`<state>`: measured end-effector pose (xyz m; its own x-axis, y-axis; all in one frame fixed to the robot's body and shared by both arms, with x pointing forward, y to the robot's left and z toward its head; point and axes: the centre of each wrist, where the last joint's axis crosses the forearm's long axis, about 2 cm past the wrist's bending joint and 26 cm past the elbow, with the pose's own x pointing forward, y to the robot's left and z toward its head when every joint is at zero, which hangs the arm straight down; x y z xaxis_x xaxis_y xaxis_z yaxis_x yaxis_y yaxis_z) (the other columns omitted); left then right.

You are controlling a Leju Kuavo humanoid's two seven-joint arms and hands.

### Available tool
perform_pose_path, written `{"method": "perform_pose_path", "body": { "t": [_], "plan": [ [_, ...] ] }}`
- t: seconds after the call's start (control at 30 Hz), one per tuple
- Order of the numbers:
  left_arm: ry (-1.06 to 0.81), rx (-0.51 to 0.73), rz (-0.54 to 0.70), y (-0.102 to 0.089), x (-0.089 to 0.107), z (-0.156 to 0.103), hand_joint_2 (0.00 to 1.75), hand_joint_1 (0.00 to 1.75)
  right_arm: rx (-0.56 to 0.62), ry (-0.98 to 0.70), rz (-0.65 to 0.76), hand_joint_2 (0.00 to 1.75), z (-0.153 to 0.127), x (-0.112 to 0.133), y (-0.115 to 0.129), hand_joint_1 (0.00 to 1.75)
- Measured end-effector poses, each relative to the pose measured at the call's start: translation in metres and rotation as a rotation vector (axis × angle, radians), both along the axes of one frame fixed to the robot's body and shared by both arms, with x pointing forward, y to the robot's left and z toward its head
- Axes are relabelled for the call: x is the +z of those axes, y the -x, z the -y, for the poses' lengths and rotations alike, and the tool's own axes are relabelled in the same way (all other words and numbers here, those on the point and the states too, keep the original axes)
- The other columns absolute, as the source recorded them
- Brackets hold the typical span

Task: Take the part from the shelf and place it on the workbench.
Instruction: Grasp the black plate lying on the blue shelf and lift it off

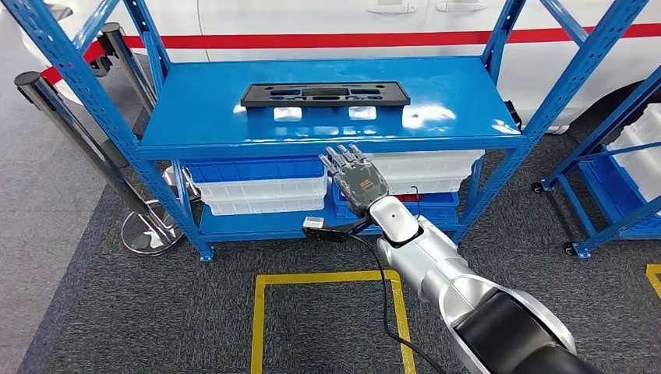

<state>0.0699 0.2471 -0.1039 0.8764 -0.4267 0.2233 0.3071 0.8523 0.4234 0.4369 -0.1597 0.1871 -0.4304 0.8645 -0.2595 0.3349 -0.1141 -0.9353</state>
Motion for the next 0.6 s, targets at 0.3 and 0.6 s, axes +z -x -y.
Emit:
{"method": "perform_pose_path", "body": {
  "t": [0.3,0.6],
  "plan": [
    [-0.005,-0.005,-0.001,0.0005,0.0,-0.0001,0.0,0.0,-0.018,0.002,0.01,1.75,0.0033,-0.0052,0.0021,0.0],
    [0.005,-0.019,-0.009,0.0018,0.0002,0.006,0.0,0.0,-0.028,0.03,0.044,1.75,0.003,0.0029,-0.002,0.0]
  ]
}}
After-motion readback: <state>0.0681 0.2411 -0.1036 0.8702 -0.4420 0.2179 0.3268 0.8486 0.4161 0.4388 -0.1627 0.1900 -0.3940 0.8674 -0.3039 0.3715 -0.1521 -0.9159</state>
